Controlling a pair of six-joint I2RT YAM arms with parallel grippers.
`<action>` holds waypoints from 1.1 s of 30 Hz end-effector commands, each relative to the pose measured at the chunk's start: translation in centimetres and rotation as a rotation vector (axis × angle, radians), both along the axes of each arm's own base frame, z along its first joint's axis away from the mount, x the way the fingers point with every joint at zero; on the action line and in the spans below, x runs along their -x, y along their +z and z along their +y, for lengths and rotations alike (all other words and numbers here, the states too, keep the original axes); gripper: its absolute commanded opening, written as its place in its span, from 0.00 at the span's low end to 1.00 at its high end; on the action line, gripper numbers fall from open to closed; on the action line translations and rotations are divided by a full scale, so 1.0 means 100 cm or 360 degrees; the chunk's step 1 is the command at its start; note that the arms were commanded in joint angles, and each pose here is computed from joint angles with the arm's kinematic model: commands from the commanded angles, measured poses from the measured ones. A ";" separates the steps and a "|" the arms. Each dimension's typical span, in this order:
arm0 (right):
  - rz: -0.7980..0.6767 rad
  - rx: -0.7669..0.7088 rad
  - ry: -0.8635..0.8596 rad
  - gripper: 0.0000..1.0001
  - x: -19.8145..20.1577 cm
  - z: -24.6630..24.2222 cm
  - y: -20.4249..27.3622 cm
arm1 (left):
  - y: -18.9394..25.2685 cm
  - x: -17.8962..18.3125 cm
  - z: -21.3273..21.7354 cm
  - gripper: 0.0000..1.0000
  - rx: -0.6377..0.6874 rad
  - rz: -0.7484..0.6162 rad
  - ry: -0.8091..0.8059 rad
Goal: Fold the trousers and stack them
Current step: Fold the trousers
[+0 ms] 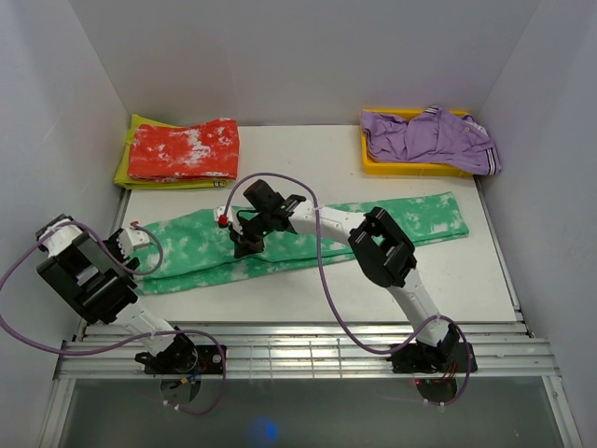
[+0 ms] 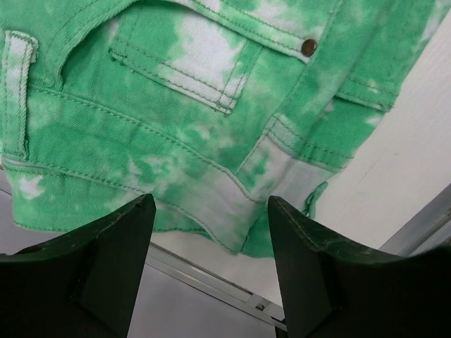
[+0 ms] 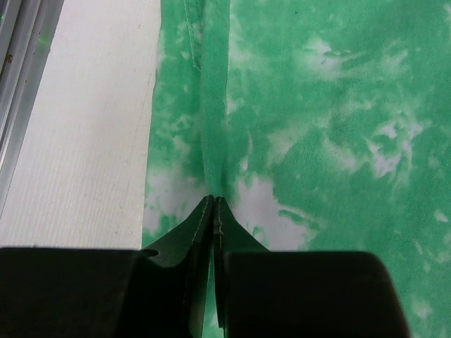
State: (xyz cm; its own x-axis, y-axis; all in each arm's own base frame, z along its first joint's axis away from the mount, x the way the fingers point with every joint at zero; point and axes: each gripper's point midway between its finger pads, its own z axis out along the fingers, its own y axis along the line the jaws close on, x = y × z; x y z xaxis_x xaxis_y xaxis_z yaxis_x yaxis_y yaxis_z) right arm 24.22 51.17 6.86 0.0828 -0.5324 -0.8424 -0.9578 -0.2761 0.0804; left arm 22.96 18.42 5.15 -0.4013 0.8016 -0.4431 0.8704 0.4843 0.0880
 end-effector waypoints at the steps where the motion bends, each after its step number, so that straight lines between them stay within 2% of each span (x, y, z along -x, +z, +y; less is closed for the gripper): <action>1: -0.0009 -0.0058 0.0008 0.08 -0.005 0.002 0.018 | -0.006 -0.008 0.003 0.75 0.0010 -0.0043 0.0005; 3: -0.0006 -0.0062 0.0005 0.08 -0.006 0.003 0.019 | -0.013 -0.008 0.006 0.75 -0.0031 -0.0029 -0.0015; 5: 0.0002 -0.0061 0.0003 0.08 -0.007 0.003 0.018 | -0.018 -0.009 0.011 0.68 -0.0069 -0.0044 -0.0011; 7: -0.0002 -0.0060 -0.0003 0.08 -0.008 0.003 0.018 | -0.019 -0.011 0.013 0.56 -0.0073 -0.0044 -0.0014; 10: -0.0002 -0.0063 -0.0010 0.08 -0.011 0.004 0.018 | -0.014 -0.012 0.012 0.52 -0.0058 -0.0054 -0.0019; 11: -0.0004 -0.0064 -0.0012 0.08 -0.012 0.005 0.018 | -0.010 -0.014 0.012 0.54 -0.0051 -0.0061 -0.0029; 12: -0.0003 -0.0065 -0.0010 0.08 -0.012 0.005 0.019 | -0.007 -0.014 0.010 0.61 -0.0039 -0.0068 -0.0044; 13: -0.0008 -0.0066 -0.0013 0.08 -0.014 0.006 0.019 | -0.004 -0.013 0.006 0.74 -0.0013 -0.0065 -0.0045; 14: -0.0007 -0.0068 -0.0012 0.08 -0.013 0.006 0.020 | -0.002 -0.013 0.005 0.77 -0.0004 -0.0073 -0.0050; 18: -0.0012 -0.0068 -0.0017 0.08 -0.015 0.006 0.019 | 0.004 -0.010 -0.006 0.80 0.0035 -0.0098 -0.0111; 23: -0.0005 -0.0063 -0.0018 0.08 -0.015 0.004 0.018 | -0.008 -0.008 -0.002 0.79 -0.0027 -0.0089 -0.0128; 25: 0.0001 -0.0062 -0.0016 0.08 -0.014 0.004 0.019 | -0.016 -0.007 0.000 0.75 -0.0052 -0.0075 -0.0132; 27: 0.0005 -0.0059 -0.0017 0.08 -0.014 0.003 0.018 | -0.019 -0.009 0.002 0.66 -0.0060 -0.0077 -0.0116; 28: 0.0004 -0.0057 -0.0017 0.08 -0.014 0.003 0.018 | -0.020 -0.011 0.003 0.56 -0.0062 -0.0083 -0.0109; 29: 0.0007 -0.0057 -0.0019 0.08 -0.015 0.002 0.018 | -0.018 -0.014 0.006 0.51 -0.0064 -0.0091 -0.0094; 33: -0.0006 -0.0061 -0.0024 0.08 -0.017 0.003 0.018 | -0.004 -0.026 0.013 0.21 -0.0064 -0.0143 -0.0051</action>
